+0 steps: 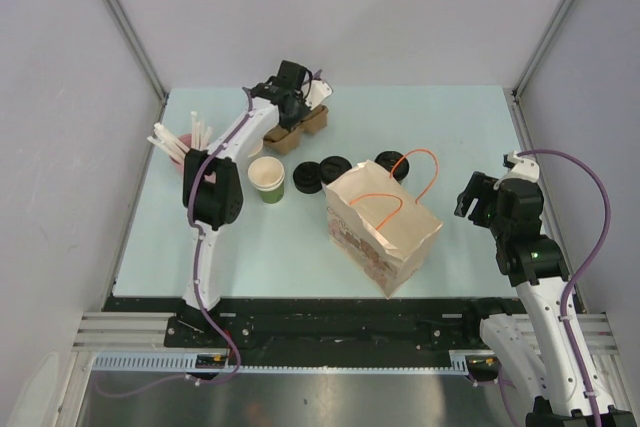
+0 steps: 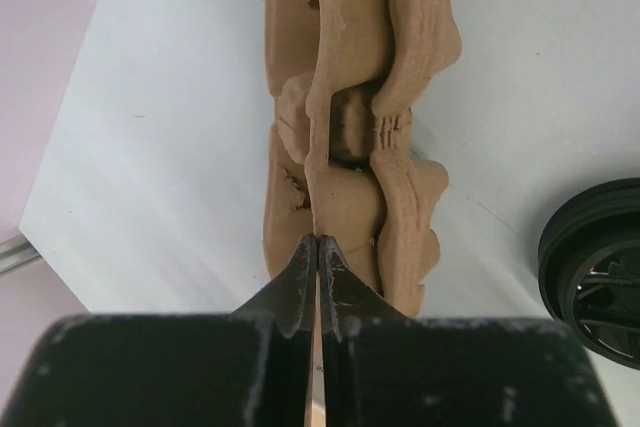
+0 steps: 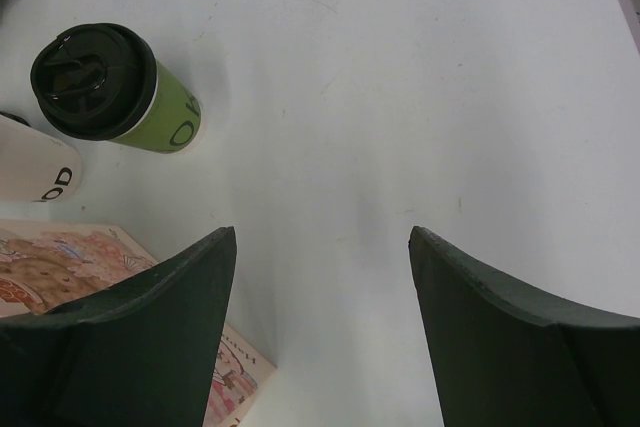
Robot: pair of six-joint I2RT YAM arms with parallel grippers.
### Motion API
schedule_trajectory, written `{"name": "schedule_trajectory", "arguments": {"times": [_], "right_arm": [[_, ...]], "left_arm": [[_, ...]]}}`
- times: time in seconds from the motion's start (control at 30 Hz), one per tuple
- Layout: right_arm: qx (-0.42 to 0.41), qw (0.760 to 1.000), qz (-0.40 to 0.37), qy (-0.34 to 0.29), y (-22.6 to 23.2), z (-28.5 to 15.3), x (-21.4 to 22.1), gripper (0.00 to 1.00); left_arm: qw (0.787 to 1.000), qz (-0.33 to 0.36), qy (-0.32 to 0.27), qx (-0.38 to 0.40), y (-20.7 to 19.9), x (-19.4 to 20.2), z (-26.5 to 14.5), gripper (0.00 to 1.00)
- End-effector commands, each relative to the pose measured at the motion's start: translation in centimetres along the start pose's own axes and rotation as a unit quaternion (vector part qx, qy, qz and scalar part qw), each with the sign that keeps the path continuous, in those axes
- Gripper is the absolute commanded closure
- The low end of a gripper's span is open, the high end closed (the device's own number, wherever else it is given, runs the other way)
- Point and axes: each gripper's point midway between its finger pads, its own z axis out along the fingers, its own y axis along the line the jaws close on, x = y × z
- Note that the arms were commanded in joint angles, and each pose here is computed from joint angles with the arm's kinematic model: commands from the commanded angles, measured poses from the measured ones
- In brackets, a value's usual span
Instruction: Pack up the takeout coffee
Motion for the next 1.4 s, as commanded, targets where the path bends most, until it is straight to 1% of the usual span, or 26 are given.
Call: {"name": "schedule_trajectory", "arguments": {"times": [0.0,0.2,0.3,0.43,0.57,0.83,0.93,1.07,1.23,1.3,1.37], "right_arm": [[-0.006,1.0,-0.006,-0.017,0.2,-0.3,-1.0,0.25],[-0.005,1.0,-0.005,-0.018,0.2,-0.4,-1.1,0.25],[-0.007,1.0,-0.005,-0.018,0.2,-0.4,-1.1,0.24],[-0.006,1.0,-0.005,-0.019,0.2,-0.4,-1.1,0.25],[-0.004,1.0,-0.004,-0.019,0.1,-0.4,-1.1,0.24],[-0.006,1.0,-0.005,-0.019,0.2,-0.4,-1.1,0.24],[-0.007,1.0,-0.005,-0.022,0.2,-0.5,-1.2,0.24],[-0.015,0.999,-0.01,-0.029,0.5,-0.6,-1.6,0.24],[-0.029,0.998,-0.012,-0.047,1.1,-1.9,-3.3,0.24],[-0.037,0.998,-0.013,-0.056,1.5,-2.6,-4.3,0.24],[-0.051,0.996,-0.011,-0.072,2.1,-3.9,-5.9,0.24]], "left_arm": [[0.996,-0.021,-0.078,-0.045,3.3,-4.5,-5.6,1.0],[0.997,-0.011,-0.06,-0.042,2.5,-3.5,-4.5,1.0],[0.996,-0.01,-0.073,-0.056,2.9,-4.5,-5.7,0.99],[0.993,0.011,-0.089,-0.082,3.2,-5.8,-7.5,1.0],[0.992,0.025,-0.085,-0.095,3.2,-5.9,-7.6,1.0],[0.99,0.025,-0.095,-0.103,3.6,-6.2,-8.7,0.99],[0.988,0.027,-0.105,-0.113,4.2,-6.7,-10.1,1.0],[0.983,0.032,-0.128,-0.129,5.0,-7.7,-13.1,1.0],[0.973,0.039,-0.17,-0.15,5.5,-9.1,-18.5,1.0],[0.97,0.046,-0.186,-0.152,4.9,-9.8,-20.3,0.99],[0.963,0.059,-0.209,-0.159,4.3,-10.5,-23.2,1.0]]}}
